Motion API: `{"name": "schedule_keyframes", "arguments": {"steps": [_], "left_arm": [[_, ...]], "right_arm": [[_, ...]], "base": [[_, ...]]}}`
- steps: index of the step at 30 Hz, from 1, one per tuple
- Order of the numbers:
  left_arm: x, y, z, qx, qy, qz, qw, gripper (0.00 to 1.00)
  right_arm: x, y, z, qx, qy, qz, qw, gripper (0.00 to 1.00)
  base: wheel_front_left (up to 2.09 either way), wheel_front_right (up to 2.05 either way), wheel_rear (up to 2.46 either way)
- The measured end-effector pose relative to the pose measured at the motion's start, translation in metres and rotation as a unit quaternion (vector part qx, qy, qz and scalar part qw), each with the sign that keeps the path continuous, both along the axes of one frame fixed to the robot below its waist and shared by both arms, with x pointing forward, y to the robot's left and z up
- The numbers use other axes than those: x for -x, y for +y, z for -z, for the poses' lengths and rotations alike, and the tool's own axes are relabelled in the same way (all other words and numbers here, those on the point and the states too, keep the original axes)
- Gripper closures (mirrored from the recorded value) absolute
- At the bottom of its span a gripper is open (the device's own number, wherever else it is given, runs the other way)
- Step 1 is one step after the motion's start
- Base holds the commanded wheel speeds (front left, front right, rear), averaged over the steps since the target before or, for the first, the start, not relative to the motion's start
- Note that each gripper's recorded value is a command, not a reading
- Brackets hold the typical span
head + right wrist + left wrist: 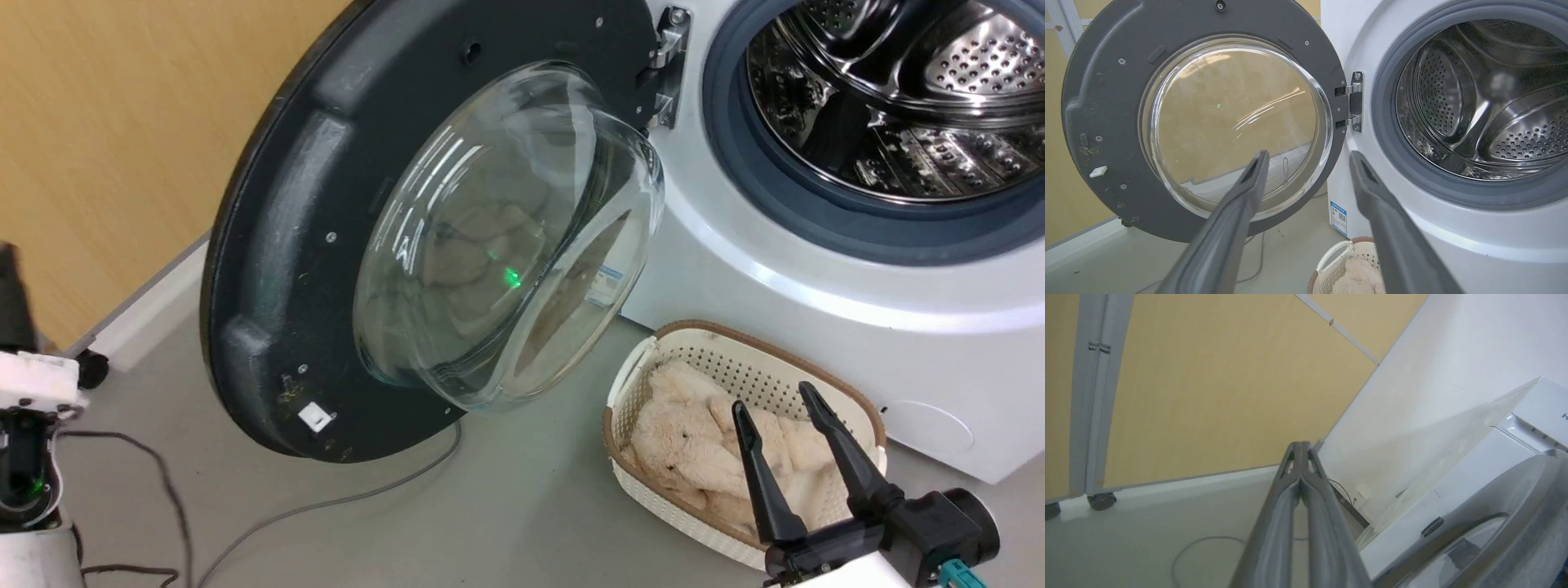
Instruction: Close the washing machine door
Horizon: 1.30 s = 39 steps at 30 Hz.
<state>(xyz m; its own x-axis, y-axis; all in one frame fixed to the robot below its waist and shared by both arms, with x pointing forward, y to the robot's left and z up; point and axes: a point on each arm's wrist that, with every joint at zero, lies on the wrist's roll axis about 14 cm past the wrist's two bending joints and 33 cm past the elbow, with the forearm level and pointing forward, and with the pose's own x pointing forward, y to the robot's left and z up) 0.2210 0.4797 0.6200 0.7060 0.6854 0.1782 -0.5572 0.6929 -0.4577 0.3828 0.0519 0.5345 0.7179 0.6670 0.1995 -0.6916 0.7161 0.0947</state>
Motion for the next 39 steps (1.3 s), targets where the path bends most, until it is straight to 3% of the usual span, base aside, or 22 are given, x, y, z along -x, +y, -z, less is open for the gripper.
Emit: {"name": "schedule_keyframes", "arguments": {"steps": [3, 6, 12, 23, 33, 34, 39], "left_arm": [[-0.015, -0.003, 0.033, 0.111, 0.010, 0.045, 0.993, 1.00], [-0.027, -0.012, 0.055, 0.202, 0.006, 0.090, 0.975, 1.00], [-0.055, -0.058, 0.071, 0.343, -0.019, 0.222, 0.913, 1.00], [-0.057, -0.120, 0.067, 0.388, 0.018, 0.365, 0.846, 1.00], [-0.056, -0.207, 0.072, 0.413, 0.062, 0.488, 0.767, 1.00], [-0.059, -0.226, 0.074, 0.415, 0.073, 0.509, 0.751, 1.00], [-0.069, -0.275, 0.079, 0.421, 0.094, 0.563, 0.705, 1.00]], "right_arm": [[-0.001, -0.003, 0.002, 0.000, 0.002, 0.004, 1.000, 0.00], [-0.002, -0.005, 0.003, 0.001, 0.004, 0.007, 1.000, 0.00], [-0.003, -0.009, 0.003, 0.001, 0.003, 0.014, 1.000, 0.00], [-0.004, -0.021, -0.003, 0.002, -0.004, 0.033, 0.999, 0.00], [-0.002, -0.050, -0.011, 0.004, -0.013, 0.076, 0.997, 0.00], [-0.001, -0.061, -0.010, 0.007, -0.013, 0.092, 0.996, 0.00], [0.000, -0.088, -0.011, 0.011, -0.015, 0.131, 0.991, 0.00]], "base": [[0.00, 0.00, 0.00], [0.00, 0.00, 0.00], [0.00, 0.00, 0.00], [0.00, 0.00, 0.00], [0.00, 0.00, 0.00], [0.00, 0.00, 0.00], [0.00, 0.00, 0.00]]}}
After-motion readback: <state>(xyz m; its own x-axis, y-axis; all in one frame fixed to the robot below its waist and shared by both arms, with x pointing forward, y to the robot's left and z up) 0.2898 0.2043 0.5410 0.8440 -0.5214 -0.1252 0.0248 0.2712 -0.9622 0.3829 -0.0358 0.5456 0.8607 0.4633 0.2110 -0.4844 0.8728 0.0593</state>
